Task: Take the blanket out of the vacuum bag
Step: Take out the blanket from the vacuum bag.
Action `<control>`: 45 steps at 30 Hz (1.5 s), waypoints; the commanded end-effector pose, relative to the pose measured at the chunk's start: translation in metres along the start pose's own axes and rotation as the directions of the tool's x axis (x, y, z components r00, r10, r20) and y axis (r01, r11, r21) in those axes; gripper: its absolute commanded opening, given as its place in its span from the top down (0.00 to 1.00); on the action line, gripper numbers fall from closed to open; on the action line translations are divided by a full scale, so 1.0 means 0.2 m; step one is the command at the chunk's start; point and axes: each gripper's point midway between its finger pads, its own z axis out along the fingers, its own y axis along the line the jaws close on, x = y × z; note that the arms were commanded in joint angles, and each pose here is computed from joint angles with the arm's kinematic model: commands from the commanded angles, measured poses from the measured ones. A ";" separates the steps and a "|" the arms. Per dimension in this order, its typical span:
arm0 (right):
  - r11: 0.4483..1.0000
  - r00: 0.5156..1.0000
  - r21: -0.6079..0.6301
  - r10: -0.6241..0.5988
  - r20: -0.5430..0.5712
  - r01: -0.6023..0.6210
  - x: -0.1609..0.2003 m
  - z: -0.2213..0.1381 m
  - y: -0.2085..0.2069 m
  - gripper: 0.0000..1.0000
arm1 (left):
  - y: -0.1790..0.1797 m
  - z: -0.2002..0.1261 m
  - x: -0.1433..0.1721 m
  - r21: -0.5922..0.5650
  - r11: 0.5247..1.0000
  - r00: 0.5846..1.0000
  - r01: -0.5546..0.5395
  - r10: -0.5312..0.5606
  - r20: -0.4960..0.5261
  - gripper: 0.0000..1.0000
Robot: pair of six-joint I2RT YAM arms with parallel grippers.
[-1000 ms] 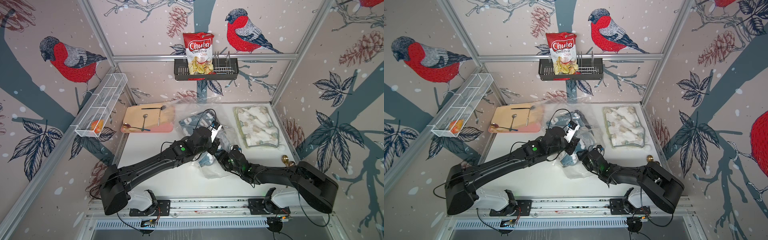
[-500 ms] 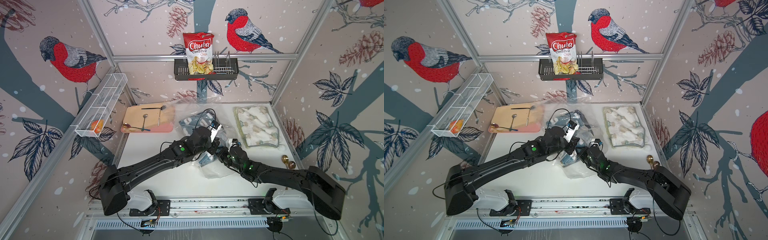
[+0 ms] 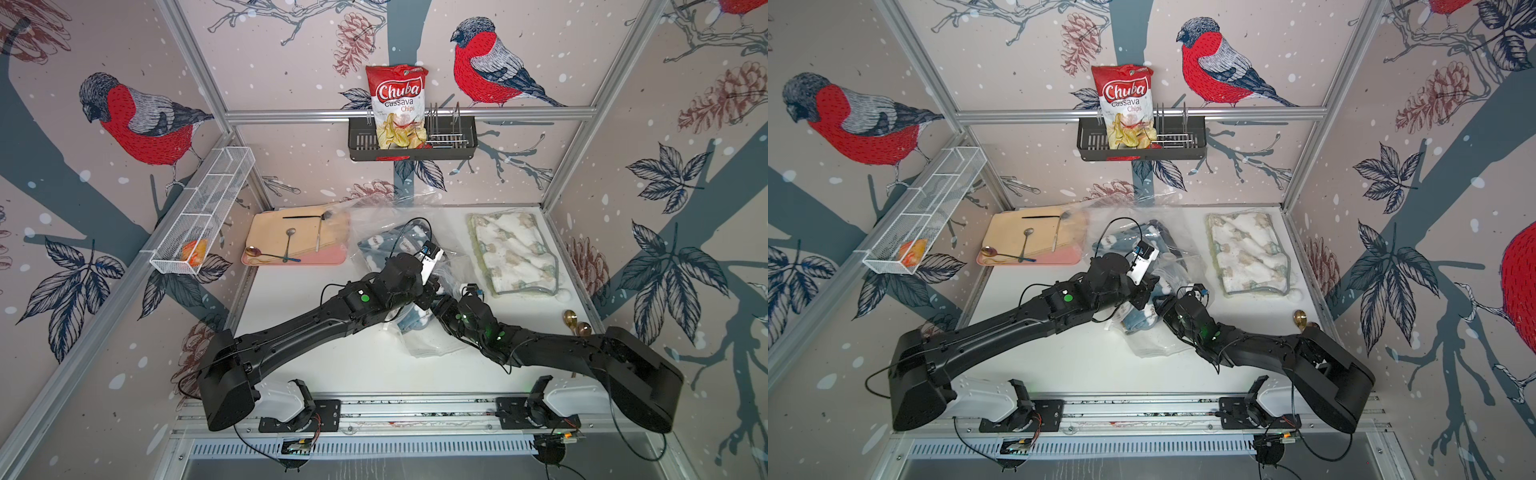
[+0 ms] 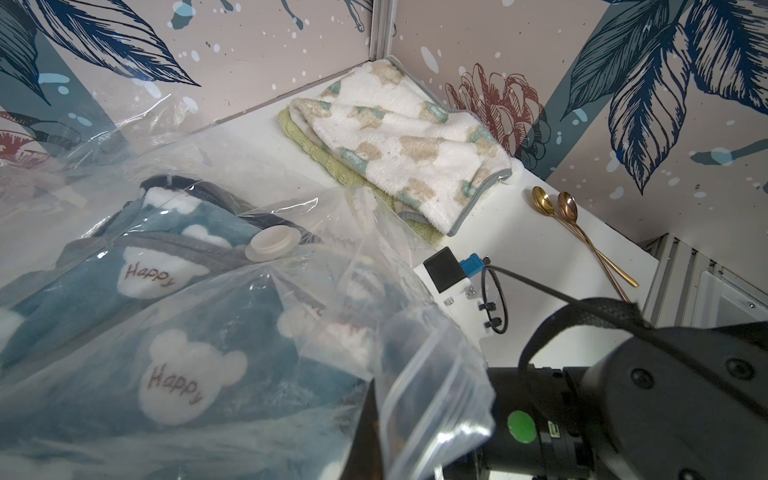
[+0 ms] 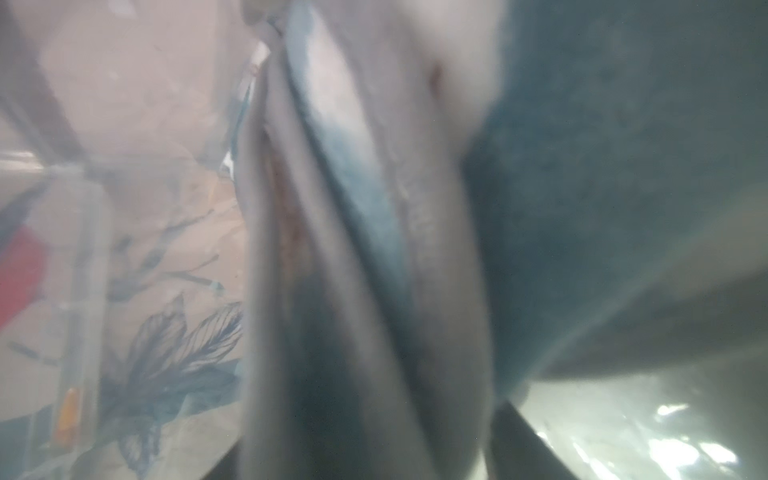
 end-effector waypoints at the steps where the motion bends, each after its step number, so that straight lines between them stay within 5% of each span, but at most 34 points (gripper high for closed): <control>1: 1.000 1.000 0.014 0.021 -0.021 -0.021 0.02 0.03 -0.02 0.29 | -0.02 0.00 -0.05 0.023 1.000 0.999 0.003 -0.004 0.033 1.00; 6: 1.000 0.999 0.017 0.026 -0.026 -0.025 0.02 0.08 -0.03 0.28 | -0.02 0.00 -0.04 0.026 1.000 1.000 0.003 -0.004 0.031 1.00; 15: 0.999 0.999 -0.031 -0.039 -0.031 0.039 0.02 0.09 0.11 0.62 | -0.03 -0.01 -0.05 0.029 1.000 0.999 0.005 -0.006 0.036 1.00; 26: 0.992 0.998 -0.110 -0.055 -0.007 0.054 -0.03 0.00 0.32 0.68 | -0.02 -0.03 -0.07 0.020 1.000 0.999 0.003 -0.004 0.049 1.00; 34: 0.993 0.999 -0.120 -0.017 0.037 0.021 -0.10 0.00 0.32 0.65 | -0.02 -0.04 -0.07 0.019 1.000 0.998 0.003 -0.004 0.056 1.00; 41: 0.988 0.998 -0.149 0.050 0.032 -0.045 -0.07 0.04 0.25 0.37 | -0.02 -0.03 -0.07 0.020 1.000 0.999 0.005 -0.006 0.054 1.00; 45: 0.976 0.992 -0.189 0.119 0.052 -0.107 -0.07 0.03 0.24 0.31 | -0.02 -0.03 -0.07 0.021 1.000 0.999 0.004 -0.005 0.051 1.00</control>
